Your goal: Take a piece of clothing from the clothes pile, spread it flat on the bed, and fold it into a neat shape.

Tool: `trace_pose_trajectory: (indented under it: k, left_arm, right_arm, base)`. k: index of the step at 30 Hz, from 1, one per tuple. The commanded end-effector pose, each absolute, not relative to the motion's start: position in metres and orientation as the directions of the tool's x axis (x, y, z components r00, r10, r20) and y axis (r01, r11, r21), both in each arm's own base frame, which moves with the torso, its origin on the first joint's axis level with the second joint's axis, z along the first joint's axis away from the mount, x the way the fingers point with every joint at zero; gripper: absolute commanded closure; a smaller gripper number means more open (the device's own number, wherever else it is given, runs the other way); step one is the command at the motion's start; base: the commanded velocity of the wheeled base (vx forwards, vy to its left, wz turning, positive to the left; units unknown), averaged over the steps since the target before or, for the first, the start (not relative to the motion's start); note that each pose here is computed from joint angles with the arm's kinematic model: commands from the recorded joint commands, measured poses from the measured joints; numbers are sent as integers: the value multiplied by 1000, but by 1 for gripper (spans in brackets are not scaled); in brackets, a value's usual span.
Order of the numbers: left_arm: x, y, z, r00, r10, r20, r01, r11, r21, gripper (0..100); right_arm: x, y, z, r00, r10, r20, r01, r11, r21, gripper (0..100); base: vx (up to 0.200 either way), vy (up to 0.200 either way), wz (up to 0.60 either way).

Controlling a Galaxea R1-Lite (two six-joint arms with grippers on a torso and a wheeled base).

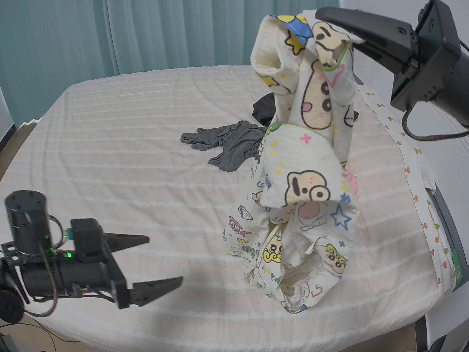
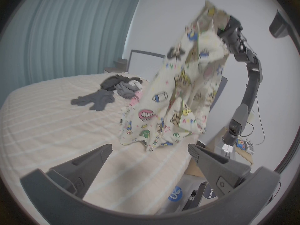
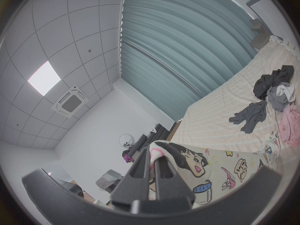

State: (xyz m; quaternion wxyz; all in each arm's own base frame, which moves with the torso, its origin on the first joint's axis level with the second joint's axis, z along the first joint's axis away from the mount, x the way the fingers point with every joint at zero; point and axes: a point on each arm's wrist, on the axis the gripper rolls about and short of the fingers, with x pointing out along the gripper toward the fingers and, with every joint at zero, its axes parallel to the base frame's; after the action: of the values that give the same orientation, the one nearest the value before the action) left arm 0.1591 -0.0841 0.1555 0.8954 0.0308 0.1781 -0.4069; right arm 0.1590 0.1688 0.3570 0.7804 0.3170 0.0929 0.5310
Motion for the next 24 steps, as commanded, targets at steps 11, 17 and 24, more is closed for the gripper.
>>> trace_pose_trajectory:
  k: [11, 17, 24]
  left_arm:
    - [188, -190, 39, 532, -672, -515, 697, 693, -183, 0]
    - [202, -199, 13, 624, -641, -447, 654, 742, -150, 0]
    - [189, -179, 14, 637, -620, -459, 633, 760, -147, 0]
  right_arm:
    - [134, 185, 380, 366, 892, 264, -806, 163, 569, 100]
    - [134, 185, 380, 367, 892, 264, -805, 163, 570, 100]
    - [132, 181, 379, 370, 891, 264, -805, 166, 570, 100]
  base:
    - [0, 0, 0]
    - [0, 0, 0]
    - [0, 0, 0]
